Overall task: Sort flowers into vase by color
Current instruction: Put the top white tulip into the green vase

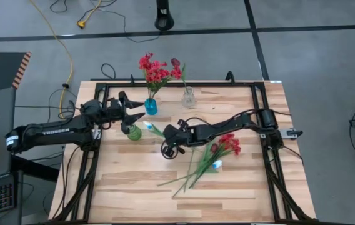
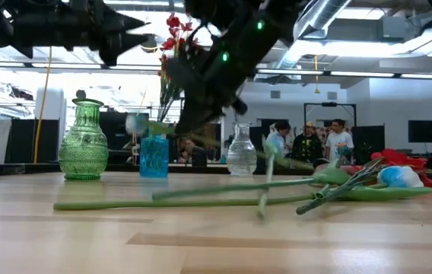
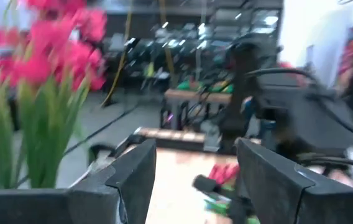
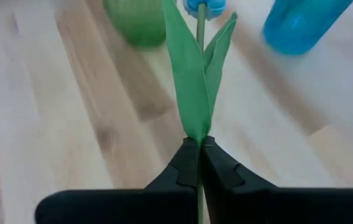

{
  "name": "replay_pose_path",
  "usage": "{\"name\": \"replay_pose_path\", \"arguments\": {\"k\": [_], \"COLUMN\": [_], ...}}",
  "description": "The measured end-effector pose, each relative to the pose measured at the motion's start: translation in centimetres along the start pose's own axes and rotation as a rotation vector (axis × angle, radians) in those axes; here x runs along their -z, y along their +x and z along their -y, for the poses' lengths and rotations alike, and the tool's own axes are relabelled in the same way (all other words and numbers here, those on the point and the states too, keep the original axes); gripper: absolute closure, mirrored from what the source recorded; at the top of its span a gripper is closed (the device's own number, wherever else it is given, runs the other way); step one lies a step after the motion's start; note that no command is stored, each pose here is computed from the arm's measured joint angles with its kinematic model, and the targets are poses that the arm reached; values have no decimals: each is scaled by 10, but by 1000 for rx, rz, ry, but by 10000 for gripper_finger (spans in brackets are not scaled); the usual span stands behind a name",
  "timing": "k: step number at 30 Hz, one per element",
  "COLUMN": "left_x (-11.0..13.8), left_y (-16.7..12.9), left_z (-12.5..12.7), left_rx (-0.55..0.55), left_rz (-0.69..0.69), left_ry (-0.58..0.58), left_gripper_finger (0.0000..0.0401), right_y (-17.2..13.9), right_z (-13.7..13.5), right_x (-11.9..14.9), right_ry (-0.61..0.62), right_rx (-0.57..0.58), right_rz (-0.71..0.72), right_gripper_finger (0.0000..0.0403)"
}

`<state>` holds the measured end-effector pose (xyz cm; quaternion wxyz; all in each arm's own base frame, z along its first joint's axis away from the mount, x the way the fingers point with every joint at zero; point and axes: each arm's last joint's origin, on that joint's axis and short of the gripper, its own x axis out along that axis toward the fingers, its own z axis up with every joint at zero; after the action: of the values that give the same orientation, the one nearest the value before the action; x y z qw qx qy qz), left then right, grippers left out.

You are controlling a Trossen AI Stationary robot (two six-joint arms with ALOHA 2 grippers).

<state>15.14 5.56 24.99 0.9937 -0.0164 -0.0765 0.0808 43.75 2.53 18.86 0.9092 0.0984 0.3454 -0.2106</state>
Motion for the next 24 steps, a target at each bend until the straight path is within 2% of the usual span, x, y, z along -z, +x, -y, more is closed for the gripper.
{"name": "replay_pose_path", "arguments": {"k": [5, 10, 18, 24], "left_x": [-16, -27, -21, -12], "left_y": [-4, -10, -10, -9], "left_z": [6, 12, 13, 13], "left_rx": [157, 277, 336, 387], "left_rz": [140, 229, 160, 67], "left_ry": [54, 99, 66, 34], "left_gripper_finger": [189, 189, 189, 189], "right_y": [-18, -32, -39, -43], "right_z": [4, 6, 3, 3], "right_x": [-16, -35, -52, -58], "right_ry": [-23, -10, 1, -19], "right_rx": [38, 8, -37, -43], "right_rz": [80, 198, 348, 395], "right_gripper_finger": [371, 369, 370, 369]}}
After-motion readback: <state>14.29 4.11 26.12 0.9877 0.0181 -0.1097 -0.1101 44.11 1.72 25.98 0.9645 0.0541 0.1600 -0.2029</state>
